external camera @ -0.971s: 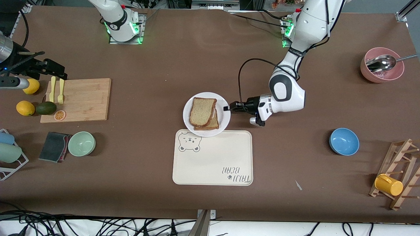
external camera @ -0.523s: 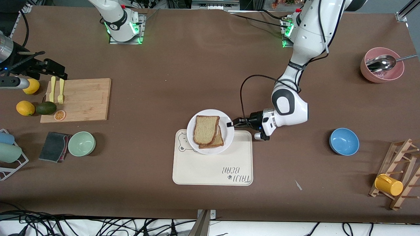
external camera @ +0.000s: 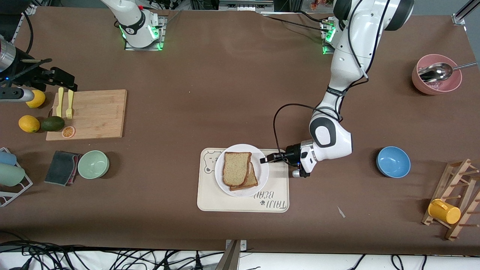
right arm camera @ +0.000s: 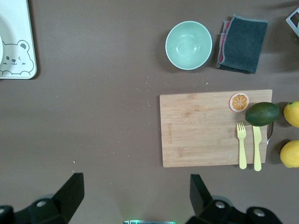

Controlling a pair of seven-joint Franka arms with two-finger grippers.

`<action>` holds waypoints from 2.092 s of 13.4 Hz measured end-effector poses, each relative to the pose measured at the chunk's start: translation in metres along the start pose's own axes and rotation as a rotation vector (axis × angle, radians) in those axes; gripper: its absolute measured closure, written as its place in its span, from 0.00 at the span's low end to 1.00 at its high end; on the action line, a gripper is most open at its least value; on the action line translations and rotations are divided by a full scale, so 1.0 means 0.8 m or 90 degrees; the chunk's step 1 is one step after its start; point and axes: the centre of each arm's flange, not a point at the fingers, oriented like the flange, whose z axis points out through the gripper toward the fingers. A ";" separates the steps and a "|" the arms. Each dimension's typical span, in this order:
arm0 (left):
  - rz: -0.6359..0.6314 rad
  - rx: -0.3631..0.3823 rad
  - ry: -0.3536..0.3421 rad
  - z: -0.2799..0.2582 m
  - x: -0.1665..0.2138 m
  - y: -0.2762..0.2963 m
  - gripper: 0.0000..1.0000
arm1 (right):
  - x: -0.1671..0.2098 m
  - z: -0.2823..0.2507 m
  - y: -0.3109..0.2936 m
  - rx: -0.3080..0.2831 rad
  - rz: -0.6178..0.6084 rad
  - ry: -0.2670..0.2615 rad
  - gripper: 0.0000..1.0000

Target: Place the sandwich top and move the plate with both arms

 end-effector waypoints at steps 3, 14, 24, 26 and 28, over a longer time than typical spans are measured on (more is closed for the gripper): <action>0.006 0.005 0.007 -0.002 0.014 -0.001 0.96 | 0.000 0.000 0.000 0.000 0.000 0.000 0.00; 0.016 0.003 0.000 0.008 0.014 0.004 0.24 | 0.000 0.000 0.000 0.000 0.000 0.000 0.00; 0.042 0.072 0.025 -0.110 0.046 0.129 0.00 | 0.000 0.000 -0.001 0.000 -0.001 0.000 0.00; 0.051 0.115 0.018 -0.154 0.042 0.152 0.00 | 0.000 0.000 -0.001 0.000 -0.001 0.000 0.00; 0.073 0.155 0.002 -0.184 0.031 0.155 0.00 | 0.000 0.000 -0.001 0.000 -0.001 0.000 0.00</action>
